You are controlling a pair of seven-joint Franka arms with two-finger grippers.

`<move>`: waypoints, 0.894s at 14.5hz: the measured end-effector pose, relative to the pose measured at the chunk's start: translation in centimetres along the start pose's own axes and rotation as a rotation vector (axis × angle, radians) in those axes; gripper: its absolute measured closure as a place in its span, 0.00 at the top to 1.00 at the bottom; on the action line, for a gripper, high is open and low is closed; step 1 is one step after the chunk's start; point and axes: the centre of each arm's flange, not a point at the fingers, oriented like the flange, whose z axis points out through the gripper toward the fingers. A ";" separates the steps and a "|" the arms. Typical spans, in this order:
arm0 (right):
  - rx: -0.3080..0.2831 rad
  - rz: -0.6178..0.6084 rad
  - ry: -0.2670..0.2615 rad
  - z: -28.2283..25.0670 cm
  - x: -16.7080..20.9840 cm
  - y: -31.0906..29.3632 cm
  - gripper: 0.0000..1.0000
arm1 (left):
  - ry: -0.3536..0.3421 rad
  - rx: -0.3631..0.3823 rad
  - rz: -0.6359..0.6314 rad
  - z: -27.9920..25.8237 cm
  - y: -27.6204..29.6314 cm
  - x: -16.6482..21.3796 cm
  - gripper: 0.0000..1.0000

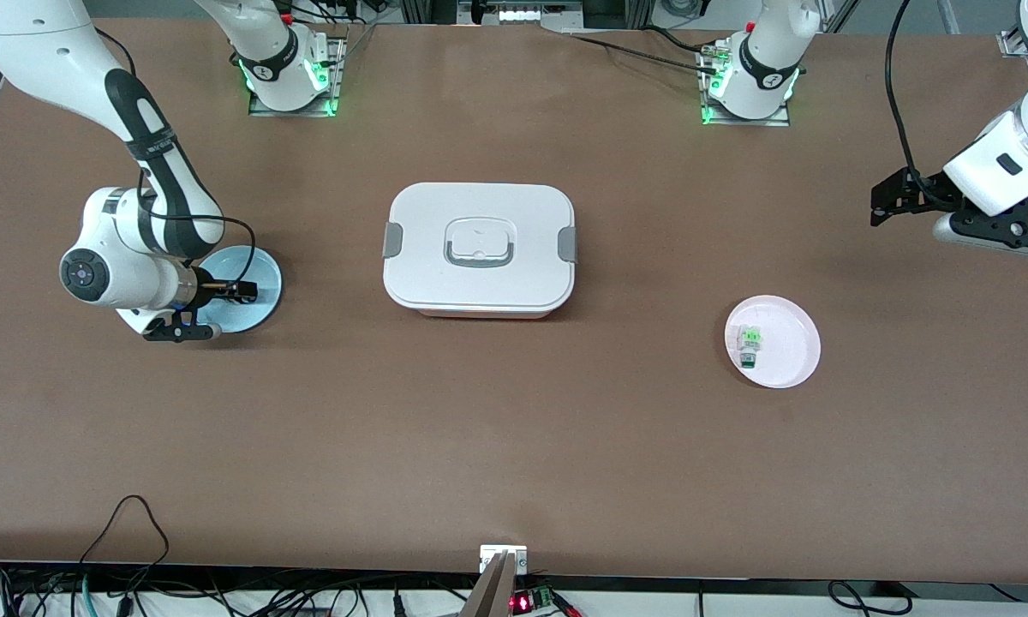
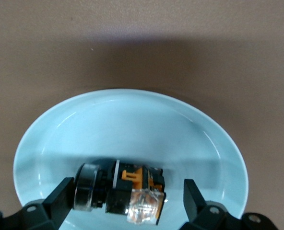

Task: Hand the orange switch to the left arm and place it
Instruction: 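Lower the right gripper over the orange switch and close on it, then lift the switch with the right gripper and carry it over the box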

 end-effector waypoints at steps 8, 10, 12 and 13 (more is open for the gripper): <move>0.003 0.001 -0.005 0.6 0.1 -0.1 0.97 | 0.000 0.000 0.000 0.0 0.0 0.0 1.00; 0.004 0.000 -0.006 0.6 0.1 -0.2 0.91 | 0.000 0.000 0.000 0.0 0.0 0.0 1.00; 0.004 -0.001 -0.011 0.4 0.0 -0.2 0.74 | 0.000 0.000 0.000 0.0 0.0 0.0 1.00; 0.004 -0.002 -0.019 0.3 -0.1 -0.3 0.73 | 0.000 0.000 0.000 0.0 0.0 0.0 1.00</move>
